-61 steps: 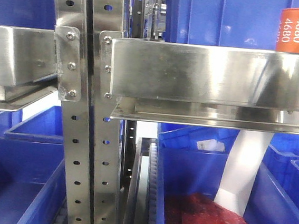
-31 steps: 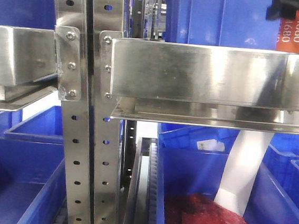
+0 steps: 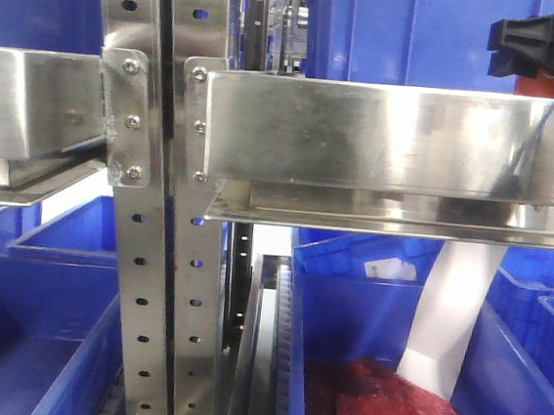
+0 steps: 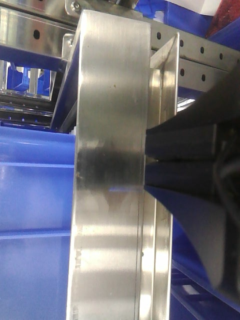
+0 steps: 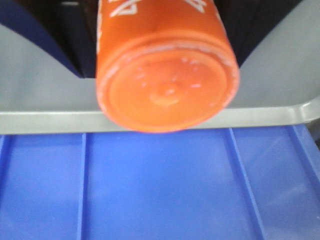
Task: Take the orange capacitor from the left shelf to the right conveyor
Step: 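Close the right gripper around the orange capacitor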
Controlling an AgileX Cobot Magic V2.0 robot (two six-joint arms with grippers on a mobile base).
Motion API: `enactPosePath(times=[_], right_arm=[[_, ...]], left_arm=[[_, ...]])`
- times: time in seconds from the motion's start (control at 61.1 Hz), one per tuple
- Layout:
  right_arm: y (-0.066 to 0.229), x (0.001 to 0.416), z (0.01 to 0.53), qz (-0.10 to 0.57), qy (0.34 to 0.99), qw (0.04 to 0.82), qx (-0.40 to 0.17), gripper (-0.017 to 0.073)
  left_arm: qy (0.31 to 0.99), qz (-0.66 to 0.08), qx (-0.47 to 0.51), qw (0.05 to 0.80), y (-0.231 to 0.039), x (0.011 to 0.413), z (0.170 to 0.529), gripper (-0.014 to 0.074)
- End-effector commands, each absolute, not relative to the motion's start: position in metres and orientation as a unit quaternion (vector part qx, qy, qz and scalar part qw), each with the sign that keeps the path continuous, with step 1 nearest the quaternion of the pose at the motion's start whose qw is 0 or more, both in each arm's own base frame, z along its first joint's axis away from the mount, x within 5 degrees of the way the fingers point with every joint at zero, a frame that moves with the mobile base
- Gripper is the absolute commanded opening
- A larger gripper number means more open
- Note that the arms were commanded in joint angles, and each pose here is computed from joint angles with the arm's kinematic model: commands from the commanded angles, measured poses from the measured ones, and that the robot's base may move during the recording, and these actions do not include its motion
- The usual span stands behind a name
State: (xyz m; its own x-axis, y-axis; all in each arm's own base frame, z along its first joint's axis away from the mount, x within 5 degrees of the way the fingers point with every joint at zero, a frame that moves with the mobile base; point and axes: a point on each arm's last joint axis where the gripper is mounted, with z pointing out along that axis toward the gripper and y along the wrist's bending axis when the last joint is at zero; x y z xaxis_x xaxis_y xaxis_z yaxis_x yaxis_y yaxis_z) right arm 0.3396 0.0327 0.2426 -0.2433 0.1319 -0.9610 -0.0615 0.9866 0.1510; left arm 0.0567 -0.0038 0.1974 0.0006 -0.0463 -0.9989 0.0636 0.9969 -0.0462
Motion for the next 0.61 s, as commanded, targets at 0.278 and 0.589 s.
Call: enactPosePath(times=[0.278,0.589], right_arm=[[0.032,0.305,0.321,0.063,0.730,0.680,-0.033,0.0068],[0.022,0.229,0.368,0.049,0.723,0.689,-0.025,0.0068]], left_arm=[[0.668,-0.040,0.002,0.744,-0.003,0.055,0.208,-0.0127],[0.668,-0.040,0.002,0.744,-0.003,0.055,0.208,-0.0127]])
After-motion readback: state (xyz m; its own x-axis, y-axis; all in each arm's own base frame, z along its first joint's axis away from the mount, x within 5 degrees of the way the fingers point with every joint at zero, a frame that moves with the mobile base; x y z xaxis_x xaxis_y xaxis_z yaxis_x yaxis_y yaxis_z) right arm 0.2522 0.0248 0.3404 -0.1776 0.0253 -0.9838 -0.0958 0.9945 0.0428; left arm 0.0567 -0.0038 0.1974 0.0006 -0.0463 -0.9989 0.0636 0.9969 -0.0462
